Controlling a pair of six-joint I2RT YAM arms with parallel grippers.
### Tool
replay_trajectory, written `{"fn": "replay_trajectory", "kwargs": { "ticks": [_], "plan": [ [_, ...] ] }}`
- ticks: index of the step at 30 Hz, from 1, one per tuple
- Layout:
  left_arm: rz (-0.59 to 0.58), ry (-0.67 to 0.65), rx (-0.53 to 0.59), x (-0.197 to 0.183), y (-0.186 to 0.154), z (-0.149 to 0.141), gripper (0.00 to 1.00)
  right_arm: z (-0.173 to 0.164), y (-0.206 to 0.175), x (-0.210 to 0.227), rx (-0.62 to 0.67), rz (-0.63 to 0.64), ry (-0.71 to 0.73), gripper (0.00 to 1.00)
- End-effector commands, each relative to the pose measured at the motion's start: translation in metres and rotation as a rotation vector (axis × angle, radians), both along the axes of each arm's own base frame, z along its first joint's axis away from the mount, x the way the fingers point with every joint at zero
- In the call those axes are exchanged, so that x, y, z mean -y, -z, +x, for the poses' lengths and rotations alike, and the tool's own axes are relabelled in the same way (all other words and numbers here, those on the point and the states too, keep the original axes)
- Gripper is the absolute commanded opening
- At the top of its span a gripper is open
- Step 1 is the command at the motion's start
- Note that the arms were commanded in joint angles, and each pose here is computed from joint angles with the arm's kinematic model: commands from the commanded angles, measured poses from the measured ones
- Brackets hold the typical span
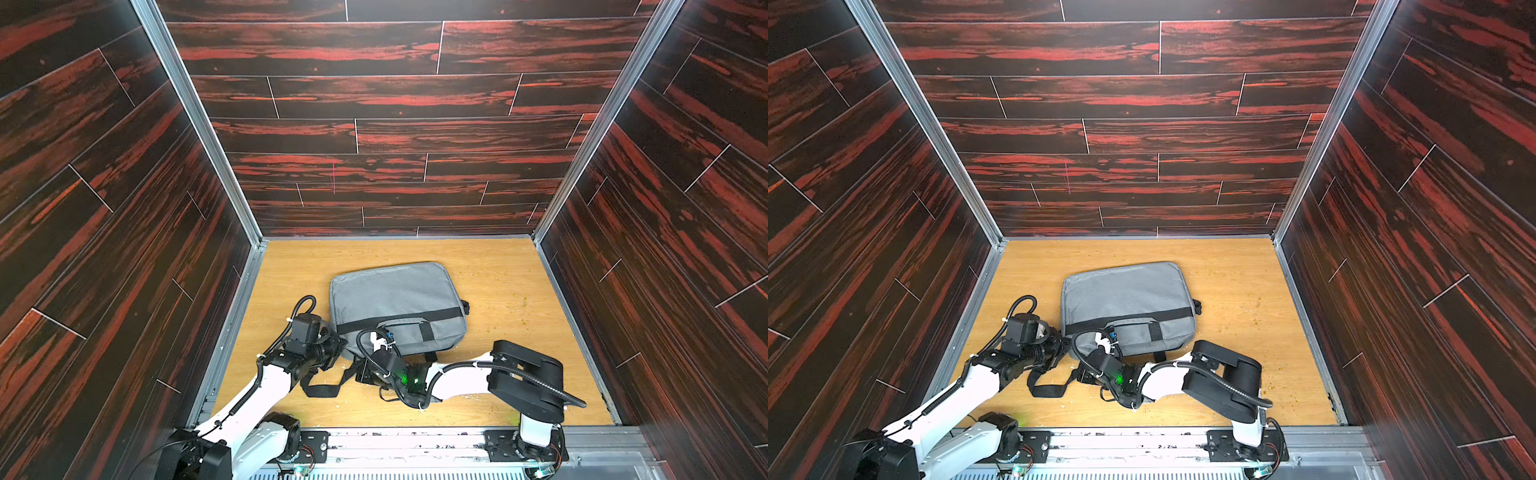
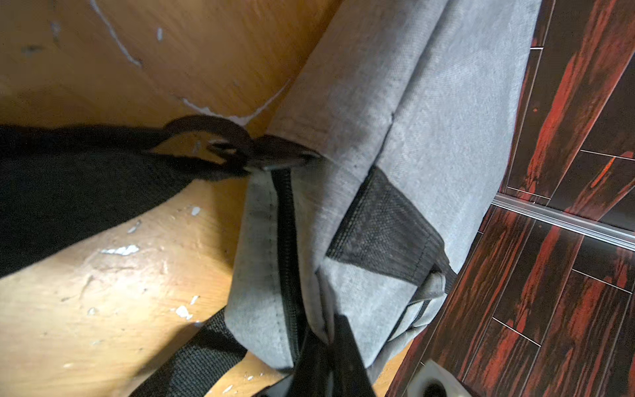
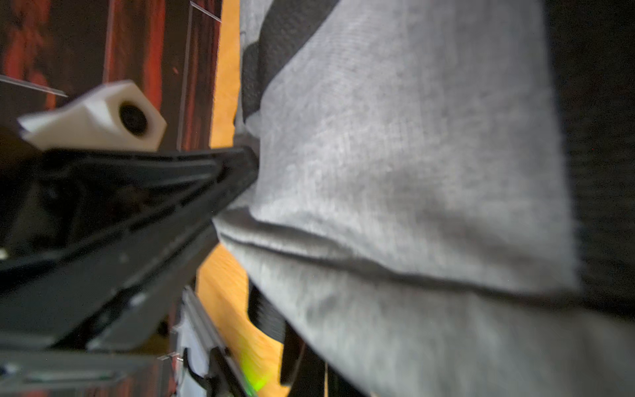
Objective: Open the zippered laptop bag and take out the laptop
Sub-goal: Unzip the zipper on the zippered laptop bag.
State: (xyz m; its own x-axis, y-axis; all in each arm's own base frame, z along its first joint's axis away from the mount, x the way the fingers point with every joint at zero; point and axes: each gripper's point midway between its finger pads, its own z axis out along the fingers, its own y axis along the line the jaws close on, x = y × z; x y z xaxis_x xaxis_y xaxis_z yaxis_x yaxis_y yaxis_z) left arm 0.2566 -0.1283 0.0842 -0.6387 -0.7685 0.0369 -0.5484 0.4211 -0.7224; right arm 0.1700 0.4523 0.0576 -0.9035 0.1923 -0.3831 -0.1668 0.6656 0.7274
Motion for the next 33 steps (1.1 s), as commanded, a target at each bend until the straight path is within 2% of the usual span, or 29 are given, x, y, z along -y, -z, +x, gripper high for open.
{"fn": "replay_trajectory", "kwargs": {
  "ticks": [1, 19, 33],
  "plan": [
    [0.011, -0.009, 0.067, -0.001, -0.020, 0.014, 0.00, 0.001, 0.024, 0.034, 0.009, -0.174, 0.004, 0.02],
    [0.016, 0.001, 0.076, -0.001, -0.026, 0.016, 0.00, 0.009, 0.017, 0.061, 0.172, -0.390, -0.107, 0.00],
    [0.030, 0.004, 0.070, -0.002, -0.025, 0.016, 0.00, 0.018, 0.009, 0.115, 0.224, -0.514, -0.123, 0.00]
  ]
}}
